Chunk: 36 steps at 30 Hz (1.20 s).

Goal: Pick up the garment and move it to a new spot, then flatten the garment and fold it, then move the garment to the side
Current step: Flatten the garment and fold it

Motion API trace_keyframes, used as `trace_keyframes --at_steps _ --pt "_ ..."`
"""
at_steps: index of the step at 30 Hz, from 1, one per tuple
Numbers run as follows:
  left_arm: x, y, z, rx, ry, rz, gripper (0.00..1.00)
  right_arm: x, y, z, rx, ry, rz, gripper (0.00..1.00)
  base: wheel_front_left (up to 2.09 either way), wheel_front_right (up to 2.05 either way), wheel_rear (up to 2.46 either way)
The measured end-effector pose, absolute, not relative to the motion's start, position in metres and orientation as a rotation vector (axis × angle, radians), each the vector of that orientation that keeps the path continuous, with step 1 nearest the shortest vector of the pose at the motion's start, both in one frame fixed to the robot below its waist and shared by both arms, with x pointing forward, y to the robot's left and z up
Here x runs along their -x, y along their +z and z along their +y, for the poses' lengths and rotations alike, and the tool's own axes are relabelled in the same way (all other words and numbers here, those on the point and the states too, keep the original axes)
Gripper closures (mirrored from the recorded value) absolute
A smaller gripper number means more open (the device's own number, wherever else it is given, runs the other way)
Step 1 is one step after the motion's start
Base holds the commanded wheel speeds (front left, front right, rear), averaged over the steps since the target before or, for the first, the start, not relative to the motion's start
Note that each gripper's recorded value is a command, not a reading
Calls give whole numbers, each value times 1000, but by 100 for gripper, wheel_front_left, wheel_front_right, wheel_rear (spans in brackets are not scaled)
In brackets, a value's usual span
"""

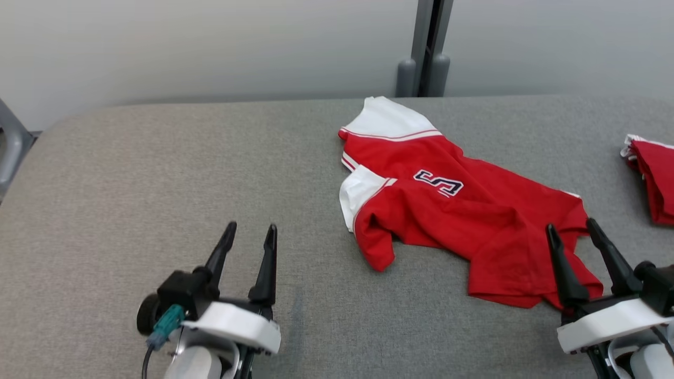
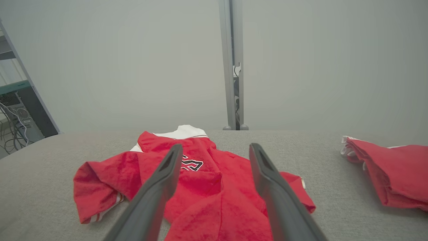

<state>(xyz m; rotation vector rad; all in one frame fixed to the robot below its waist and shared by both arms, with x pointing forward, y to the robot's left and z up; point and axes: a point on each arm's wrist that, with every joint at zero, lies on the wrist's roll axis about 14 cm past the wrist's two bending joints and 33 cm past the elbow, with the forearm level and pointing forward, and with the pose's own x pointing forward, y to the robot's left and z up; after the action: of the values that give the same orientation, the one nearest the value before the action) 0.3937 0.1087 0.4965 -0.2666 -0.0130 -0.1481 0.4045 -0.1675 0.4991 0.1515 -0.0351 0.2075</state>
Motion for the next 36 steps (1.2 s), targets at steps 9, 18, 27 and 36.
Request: trace_keyframes --at_steps 9,18,27,36 --pt "-456 465 62 126 -295 84 0 -419 490 -193 -137 154 -17 0 0 0 0" --pt "-501 410 27 24 -404 275 0 -418 480 -217 -120 93 9 0 0 0 0" --pt "-512 378 -1 72 -505 452 0 -414 468 -233 -107 45 46 0 0 0 0" --pt "-502 365 -12 39 -563 536 0 -412 467 -234 -102 37 51 0 0 0 0"
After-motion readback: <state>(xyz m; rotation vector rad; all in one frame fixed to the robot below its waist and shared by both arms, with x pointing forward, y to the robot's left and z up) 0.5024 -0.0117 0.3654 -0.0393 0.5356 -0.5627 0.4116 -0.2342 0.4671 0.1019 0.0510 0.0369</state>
